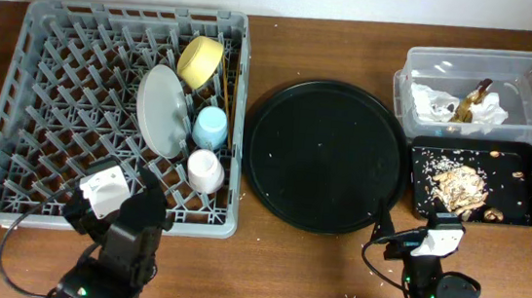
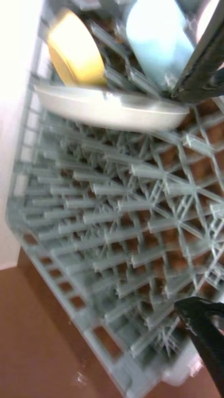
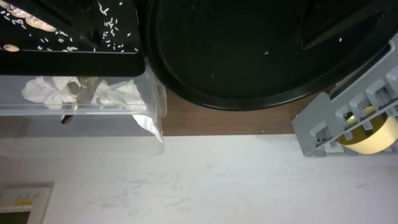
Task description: Sort waste into correct bins and load items into the dishwasher rack
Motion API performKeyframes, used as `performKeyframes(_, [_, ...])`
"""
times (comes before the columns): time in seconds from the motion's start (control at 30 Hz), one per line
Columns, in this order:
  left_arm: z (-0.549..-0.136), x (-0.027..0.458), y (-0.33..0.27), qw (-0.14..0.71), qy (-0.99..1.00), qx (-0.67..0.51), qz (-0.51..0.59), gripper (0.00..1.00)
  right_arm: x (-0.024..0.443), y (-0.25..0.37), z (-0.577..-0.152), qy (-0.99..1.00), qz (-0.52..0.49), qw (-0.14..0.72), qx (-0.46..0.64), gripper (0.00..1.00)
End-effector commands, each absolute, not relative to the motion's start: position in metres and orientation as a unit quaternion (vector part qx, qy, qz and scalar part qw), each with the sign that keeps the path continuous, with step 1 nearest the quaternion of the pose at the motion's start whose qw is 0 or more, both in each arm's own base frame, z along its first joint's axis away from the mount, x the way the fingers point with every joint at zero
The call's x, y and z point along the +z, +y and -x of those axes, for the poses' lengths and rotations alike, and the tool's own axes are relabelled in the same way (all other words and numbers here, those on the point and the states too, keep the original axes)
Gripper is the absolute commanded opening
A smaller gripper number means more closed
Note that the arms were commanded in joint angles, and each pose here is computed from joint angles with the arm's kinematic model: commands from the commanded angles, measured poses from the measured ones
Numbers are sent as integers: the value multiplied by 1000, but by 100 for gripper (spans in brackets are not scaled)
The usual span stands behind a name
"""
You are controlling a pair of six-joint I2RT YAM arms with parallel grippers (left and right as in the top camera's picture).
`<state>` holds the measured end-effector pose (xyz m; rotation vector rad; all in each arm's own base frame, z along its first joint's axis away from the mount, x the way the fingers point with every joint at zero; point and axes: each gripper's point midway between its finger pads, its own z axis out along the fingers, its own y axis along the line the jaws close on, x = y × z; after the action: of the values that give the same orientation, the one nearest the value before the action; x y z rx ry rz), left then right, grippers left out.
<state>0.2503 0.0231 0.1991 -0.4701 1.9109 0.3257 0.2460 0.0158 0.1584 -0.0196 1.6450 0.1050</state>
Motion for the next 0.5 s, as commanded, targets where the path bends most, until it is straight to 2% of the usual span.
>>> performKeyframes(0.0, [-268, 168, -5, 581, 806, 53, 98, 99, 157, 20, -245, 733, 13, 678, 56, 98])
performKeyframes(0.07, [-278, 190, -21, 662, 749, 14, 17, 99, 157, 20, -245, 733, 13, 678, 56, 99])
performKeyframes(0.2, [-264, 181, -1, 706, 707, 8, 33, 99, 157, 20, -245, 733, 13, 678, 56, 99])
performKeyframes(0.37, [-249, 133, 15, 639, 767, 38, 46, 99, 157, 20, -245, 733, 13, 678, 56, 98])
performKeyframes(0.47, [-247, 150, 14, 667, 743, 33, 45, 99, 157, 20, -245, 733, 13, 678, 56, 98])
